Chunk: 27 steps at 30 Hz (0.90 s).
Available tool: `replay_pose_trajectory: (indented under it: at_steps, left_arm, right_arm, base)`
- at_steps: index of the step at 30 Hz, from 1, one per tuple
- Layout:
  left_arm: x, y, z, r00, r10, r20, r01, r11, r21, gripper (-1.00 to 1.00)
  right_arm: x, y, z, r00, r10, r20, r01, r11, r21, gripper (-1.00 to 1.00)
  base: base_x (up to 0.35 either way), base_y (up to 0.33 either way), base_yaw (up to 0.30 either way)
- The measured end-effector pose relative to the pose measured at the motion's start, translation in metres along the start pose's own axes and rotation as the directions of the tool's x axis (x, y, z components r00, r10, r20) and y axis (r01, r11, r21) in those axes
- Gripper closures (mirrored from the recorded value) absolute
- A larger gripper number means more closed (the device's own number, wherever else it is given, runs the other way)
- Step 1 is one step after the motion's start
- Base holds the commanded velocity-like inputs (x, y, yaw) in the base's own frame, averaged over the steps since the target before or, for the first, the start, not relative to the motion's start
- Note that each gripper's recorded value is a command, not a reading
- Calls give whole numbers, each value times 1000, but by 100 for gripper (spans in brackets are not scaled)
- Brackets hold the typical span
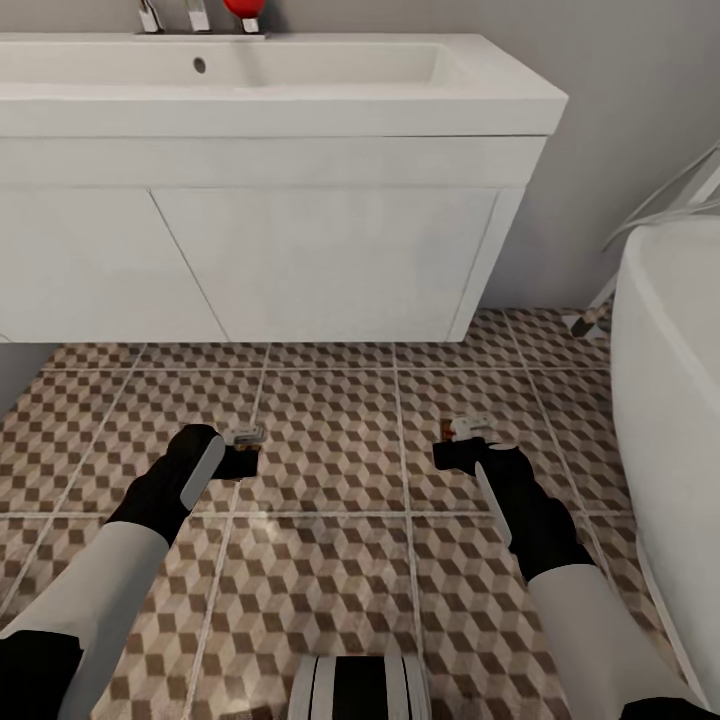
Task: Take the four mousetraps from the cabinet in the bathroom and place them on the bathroom floor. Make sure all four end up on the same floor surface, and ensure that at least two of them are either under or directly next to the same bathroom sink.
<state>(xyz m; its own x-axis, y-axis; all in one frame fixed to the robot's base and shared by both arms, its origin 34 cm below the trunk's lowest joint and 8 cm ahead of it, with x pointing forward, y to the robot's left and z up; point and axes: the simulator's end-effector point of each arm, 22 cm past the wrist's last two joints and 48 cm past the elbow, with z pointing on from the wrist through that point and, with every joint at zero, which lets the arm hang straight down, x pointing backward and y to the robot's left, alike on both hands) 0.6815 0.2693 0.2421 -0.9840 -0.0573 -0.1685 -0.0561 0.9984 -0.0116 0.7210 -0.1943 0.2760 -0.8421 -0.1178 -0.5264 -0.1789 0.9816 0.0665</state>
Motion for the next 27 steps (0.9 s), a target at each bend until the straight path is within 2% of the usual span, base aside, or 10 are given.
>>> replay_pose_trajectory:
  at_steps: [23,27]
  left_arm:
    - [52,3,70,992,-1,-129,0,1000,-7,100]
    - [54,4,73,991,-1,-135,0,1000,-8,100]
  right_arm:
    - [74,1,53,992,17,-129,-19,1000,-15,100]
    - [78,1,55,991,18,-135,-20,1000,-15,100]
  base:
    - [0,0,0]
    - [0,0,0]
